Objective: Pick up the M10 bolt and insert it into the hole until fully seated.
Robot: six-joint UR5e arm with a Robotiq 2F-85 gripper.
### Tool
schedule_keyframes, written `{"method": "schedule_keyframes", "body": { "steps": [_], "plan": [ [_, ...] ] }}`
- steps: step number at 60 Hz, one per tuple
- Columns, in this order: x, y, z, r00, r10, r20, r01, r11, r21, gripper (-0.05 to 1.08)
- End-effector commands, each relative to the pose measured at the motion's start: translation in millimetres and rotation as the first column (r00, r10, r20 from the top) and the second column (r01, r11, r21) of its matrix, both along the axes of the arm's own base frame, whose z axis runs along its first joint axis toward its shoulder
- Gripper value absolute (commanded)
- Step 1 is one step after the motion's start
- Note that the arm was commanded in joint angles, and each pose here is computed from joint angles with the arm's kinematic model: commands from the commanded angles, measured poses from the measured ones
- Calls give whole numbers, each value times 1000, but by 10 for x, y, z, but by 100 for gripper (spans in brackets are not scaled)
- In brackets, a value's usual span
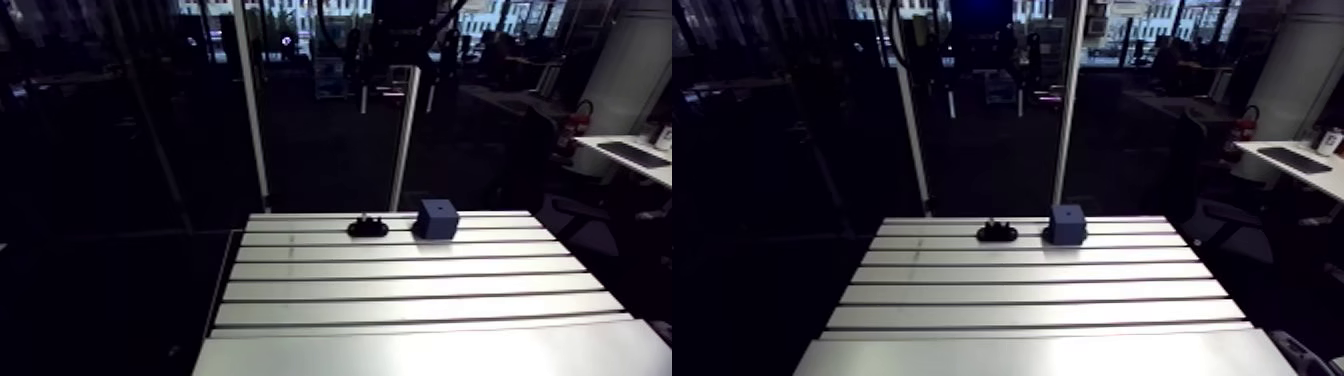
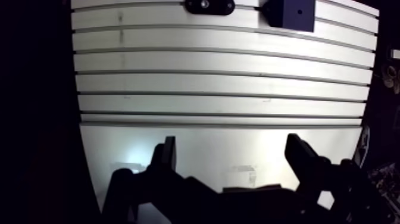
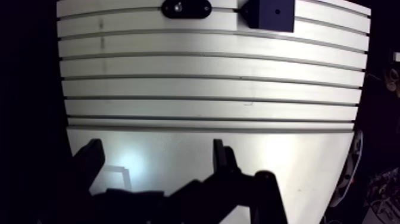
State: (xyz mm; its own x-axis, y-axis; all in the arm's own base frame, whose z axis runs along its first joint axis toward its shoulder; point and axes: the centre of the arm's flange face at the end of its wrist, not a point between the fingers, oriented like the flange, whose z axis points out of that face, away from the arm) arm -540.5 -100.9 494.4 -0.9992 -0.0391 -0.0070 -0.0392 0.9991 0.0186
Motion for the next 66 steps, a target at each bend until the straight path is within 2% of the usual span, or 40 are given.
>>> {"method": "schedule_keyframes", "body": {
  "steps": [1,39,47,66],
  "plan": [
    [-103,-477,-150,999,46,11,-45,998,-45,1],
    [-119,-465,-154,999,53,9,-53,998,-42,1],
    [-148,-459,-105,998,53,-24,-54,998,-35,1],
    [-192,-399,-143,998,49,-42,-50,998,-31,1]
  ]
}}
